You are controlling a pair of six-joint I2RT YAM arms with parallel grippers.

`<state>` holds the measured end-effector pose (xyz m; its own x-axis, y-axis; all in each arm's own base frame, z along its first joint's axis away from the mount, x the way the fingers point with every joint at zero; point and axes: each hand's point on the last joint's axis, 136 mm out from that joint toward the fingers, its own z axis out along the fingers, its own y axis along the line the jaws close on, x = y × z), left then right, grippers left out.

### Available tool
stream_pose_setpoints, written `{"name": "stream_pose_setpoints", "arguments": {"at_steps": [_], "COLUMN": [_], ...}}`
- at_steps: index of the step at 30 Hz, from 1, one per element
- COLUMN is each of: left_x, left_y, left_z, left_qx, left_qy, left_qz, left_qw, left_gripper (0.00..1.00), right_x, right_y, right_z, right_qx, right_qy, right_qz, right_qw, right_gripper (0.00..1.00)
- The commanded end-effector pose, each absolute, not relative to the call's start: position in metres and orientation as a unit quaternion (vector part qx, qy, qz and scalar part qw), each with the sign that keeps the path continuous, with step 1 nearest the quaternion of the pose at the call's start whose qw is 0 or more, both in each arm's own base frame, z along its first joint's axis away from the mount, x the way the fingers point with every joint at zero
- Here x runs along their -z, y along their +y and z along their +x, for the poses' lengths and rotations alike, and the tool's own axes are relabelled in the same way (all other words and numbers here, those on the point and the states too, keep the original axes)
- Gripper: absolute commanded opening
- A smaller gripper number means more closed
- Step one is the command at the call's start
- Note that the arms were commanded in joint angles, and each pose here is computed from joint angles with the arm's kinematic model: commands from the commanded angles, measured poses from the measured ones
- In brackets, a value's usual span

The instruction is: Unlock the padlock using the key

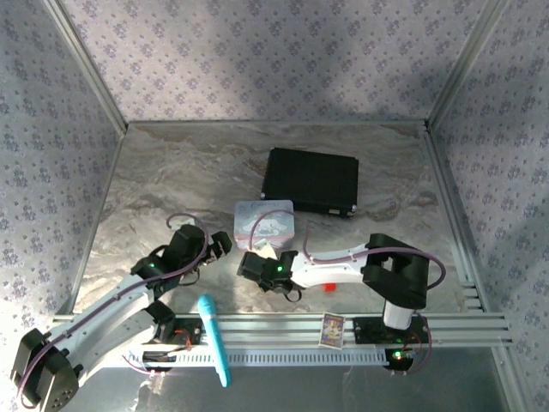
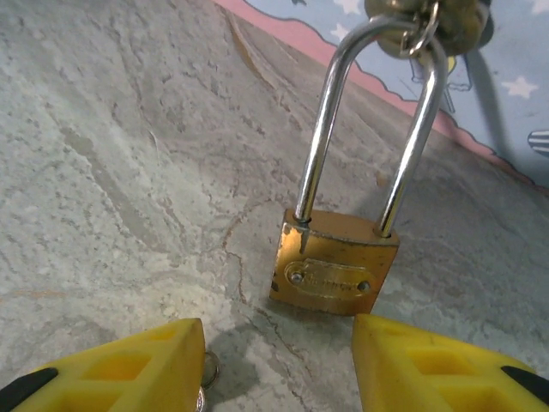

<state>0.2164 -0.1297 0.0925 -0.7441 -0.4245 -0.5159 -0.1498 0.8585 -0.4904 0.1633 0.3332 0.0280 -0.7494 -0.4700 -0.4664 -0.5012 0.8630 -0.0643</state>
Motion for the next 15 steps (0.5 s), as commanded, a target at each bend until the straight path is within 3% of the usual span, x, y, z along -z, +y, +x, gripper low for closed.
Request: {"name": "stream_pose_setpoints", "arguments": {"at_steps": [1,15], "left_x": [-0.093,-0.086], "left_y": [-0.128,-0.133], "left_z": [0.216,0.218], "left_qx": [0.212,0.224], "left_qy": [0.908,0.905], "left_qz": [-0.159,-0.169], "left_qw": [0.326,0.319], "left_gripper": [0.97,0.97], "right_x": [-0.026,-0.021], "right_y": [0.323,0.279], "right_z": [0.166,0.162], "right_qx": [0.006,0.054], "right_qy": [0.94,0.954], "right_qz": [-0.239,-0.182], "right_qw": [0.243,0.23], "right_gripper": [0.49,0.45]}}
